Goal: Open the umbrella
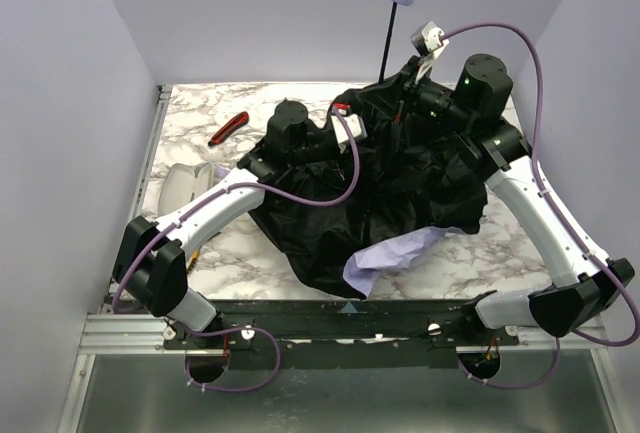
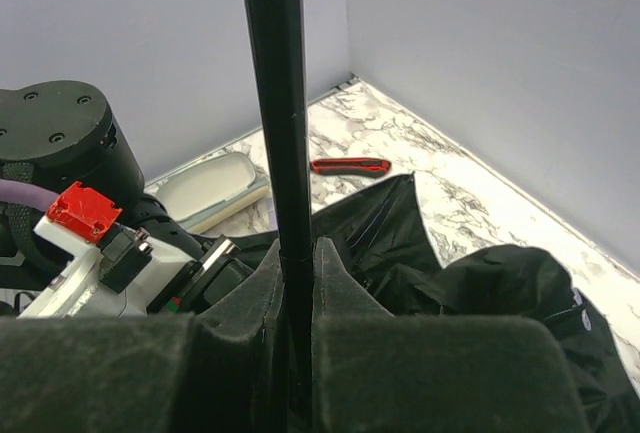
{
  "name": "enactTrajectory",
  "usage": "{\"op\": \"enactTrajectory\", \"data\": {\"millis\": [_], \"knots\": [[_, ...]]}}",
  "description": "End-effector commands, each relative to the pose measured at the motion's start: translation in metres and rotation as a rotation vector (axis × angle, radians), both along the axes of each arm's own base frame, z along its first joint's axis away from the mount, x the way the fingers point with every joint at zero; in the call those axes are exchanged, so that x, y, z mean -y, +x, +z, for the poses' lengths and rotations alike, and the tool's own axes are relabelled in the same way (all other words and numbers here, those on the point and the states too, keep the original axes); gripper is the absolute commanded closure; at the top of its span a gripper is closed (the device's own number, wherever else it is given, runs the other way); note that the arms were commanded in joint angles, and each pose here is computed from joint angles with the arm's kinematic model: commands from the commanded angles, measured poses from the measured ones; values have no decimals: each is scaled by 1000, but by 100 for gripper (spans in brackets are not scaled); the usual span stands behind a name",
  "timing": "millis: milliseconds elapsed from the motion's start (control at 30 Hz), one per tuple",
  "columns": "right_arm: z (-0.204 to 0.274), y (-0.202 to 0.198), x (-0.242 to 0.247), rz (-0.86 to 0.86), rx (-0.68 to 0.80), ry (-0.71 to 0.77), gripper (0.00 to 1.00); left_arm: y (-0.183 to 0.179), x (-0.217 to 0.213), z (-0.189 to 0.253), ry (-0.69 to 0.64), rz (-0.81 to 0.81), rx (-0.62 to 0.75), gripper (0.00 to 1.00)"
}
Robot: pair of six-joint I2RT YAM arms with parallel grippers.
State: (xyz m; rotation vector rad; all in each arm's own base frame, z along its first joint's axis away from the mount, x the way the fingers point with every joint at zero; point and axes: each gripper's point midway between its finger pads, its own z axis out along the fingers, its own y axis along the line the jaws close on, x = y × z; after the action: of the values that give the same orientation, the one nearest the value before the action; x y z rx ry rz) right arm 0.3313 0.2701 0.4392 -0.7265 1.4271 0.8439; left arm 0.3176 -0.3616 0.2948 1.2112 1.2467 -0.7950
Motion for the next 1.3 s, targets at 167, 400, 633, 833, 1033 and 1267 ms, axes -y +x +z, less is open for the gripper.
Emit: {"op": "enactTrajectory", "data": {"millis": [167, 400, 633, 833, 1033, 1267], "knots": [[133, -37, 20, -5, 323, 211, 100, 4, -22, -122, 273, 57, -280, 60], [152, -38, 25, -29, 374, 225, 100, 7, -26, -136, 306, 61, -308, 58], [166, -39, 33, -66, 416, 233, 100, 7, -30, -147, 347, 57, -338, 56], [167, -43, 35, -67, 424, 236, 100, 15, -36, -153, 362, 81, -353, 62], [144, -43, 27, -18, 373, 214, 100, 24, -35, -125, 288, 97, -318, 71], [98, -47, 16, 55, 264, 196, 100, 21, -27, -68, 160, 76, -241, 100]]}}
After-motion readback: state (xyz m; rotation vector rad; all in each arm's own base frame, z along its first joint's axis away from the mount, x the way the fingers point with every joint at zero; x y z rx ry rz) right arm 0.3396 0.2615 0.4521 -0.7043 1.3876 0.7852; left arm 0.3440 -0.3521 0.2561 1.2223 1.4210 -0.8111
